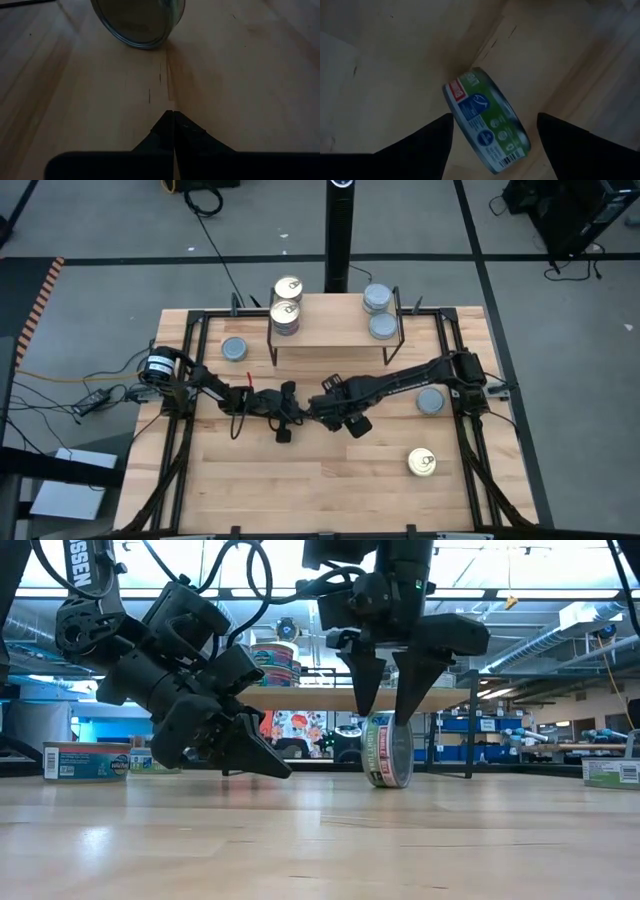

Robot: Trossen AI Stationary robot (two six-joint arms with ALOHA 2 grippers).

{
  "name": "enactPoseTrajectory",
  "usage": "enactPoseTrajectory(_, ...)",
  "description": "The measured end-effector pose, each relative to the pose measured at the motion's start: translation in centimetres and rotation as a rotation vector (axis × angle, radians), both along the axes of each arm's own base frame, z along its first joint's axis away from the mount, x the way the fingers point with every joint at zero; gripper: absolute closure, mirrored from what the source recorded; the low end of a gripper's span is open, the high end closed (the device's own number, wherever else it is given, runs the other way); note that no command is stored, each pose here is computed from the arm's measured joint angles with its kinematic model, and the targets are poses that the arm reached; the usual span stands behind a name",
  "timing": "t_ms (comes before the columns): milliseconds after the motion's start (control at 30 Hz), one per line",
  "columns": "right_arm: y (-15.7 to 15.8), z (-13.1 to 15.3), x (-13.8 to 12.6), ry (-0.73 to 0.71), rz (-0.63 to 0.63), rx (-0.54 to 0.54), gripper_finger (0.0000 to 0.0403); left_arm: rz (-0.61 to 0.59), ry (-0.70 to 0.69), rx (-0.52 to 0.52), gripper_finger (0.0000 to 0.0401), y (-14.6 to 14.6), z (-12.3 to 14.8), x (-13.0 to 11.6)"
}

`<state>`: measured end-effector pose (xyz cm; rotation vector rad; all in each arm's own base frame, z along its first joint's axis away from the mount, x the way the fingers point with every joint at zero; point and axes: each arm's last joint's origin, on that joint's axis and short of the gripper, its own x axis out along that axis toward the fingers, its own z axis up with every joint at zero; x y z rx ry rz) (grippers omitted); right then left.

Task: Stack canned seafood by type on shelf
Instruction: Stack the green tuna can on the bottom green tuna can on the shelf

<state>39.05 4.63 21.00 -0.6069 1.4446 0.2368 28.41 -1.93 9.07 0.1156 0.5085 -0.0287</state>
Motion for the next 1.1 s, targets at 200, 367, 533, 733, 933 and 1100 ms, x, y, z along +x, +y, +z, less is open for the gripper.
enactPoseTrajectory(200,-0.33,-0.02,0.03,0.004,-0.01,0.029,0.0117,0.0,0.0,0.001,0.0397,0.01,0.0,0.0)
enactPoseTrajectory(367,-0.3,-0.02,0.03,0.005,-0.009,0.036,0.0123,-0.001,0.0,0.003,0.0397,0.01,0.0,0.0)
enactPoseTrajectory(533,-0.31,-0.02,0.03,0.003,-0.016,0.037,0.0121,0.002,0.0,-0.005,0.0397,-0.01,0.0,0.0)
enactPoseTrajectory(733,-0.3,-0.02,0.08,-0.002,-0.016,0.037,0.0119,0.002,0.0,-0.004,0.0397,-0.01,0.0,0.0)
enactPoseTrajectory(933,-0.3,-0.03,0.08,-0.002,-0.016,0.037,0.0119,0.001,0.0,-0.002,0.0397,-0.01,0.0,0.0)
enactPoseTrajectory(1100,-0.31,-0.03,0.08,-0.002,-0.017,0.037,0.0118,0.0,0.0,-0.001,0.0397,-0.01,0.0,0.0)
